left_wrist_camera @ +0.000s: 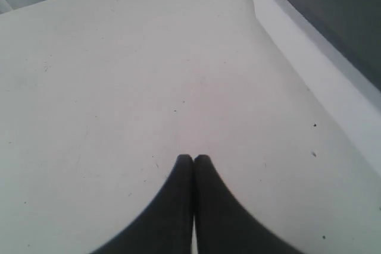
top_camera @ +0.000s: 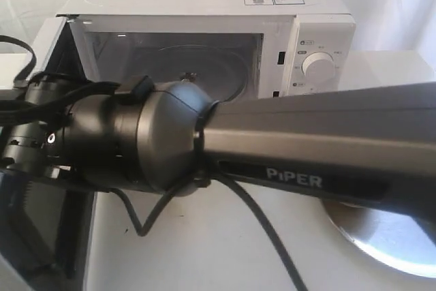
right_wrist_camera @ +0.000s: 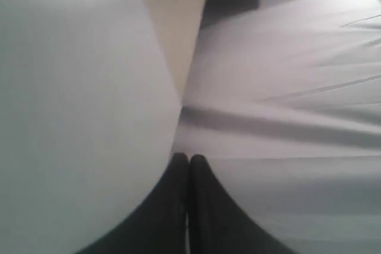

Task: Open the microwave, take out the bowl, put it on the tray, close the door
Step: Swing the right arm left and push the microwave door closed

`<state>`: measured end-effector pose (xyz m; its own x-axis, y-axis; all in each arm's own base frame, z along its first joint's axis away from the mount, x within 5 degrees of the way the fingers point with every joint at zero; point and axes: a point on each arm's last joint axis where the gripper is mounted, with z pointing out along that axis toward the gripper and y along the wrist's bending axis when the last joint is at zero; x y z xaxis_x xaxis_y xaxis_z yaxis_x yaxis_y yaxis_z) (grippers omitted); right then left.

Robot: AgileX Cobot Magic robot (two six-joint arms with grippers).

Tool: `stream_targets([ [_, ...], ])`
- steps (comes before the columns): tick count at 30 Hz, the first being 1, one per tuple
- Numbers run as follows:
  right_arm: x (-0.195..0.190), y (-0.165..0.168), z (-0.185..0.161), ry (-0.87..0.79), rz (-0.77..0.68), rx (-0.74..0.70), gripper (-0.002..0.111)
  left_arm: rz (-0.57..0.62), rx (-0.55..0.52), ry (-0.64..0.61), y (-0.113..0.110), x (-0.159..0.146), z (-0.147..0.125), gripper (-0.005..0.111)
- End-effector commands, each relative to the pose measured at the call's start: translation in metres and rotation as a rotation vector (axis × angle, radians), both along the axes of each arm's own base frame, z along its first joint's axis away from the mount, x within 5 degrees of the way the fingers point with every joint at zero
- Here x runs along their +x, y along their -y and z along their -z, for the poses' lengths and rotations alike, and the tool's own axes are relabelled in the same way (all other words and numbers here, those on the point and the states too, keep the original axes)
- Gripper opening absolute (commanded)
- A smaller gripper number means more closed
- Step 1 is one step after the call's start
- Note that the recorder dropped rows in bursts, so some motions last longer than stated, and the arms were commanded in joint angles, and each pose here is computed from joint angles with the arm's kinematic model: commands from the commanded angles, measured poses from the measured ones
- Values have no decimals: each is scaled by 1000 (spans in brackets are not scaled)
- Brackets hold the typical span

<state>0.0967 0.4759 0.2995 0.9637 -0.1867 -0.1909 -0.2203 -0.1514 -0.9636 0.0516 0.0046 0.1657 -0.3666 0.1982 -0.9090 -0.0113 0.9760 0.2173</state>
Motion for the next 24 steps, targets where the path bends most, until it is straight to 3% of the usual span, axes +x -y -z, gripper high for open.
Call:
stream_targets([
  [1,13,22,-9,85,128,-215,0,-1,-12,3,0,0,-1,0],
  [6,36,53,-20,173,344,-429,0,-1,-12,3,0,0,-1,0],
  [8,51,66,-24,177,518,-463,0,-1,-12,3,0,0,-1,0],
  [10,71,79,-28,141,738,-414,0,-1,-12,3,0,0,-1,0],
  [15,115,107,-34,-16,1200,-103,0,-1,-12,3,0,0,-1,0],
  [18,137,122,-33,-114,1313,-13,0,-1,-12,3,0,0,-1,0],
  [24,182,146,-16,-113,1441,-42,0,-1,-12,3,0,0,-1,0],
])
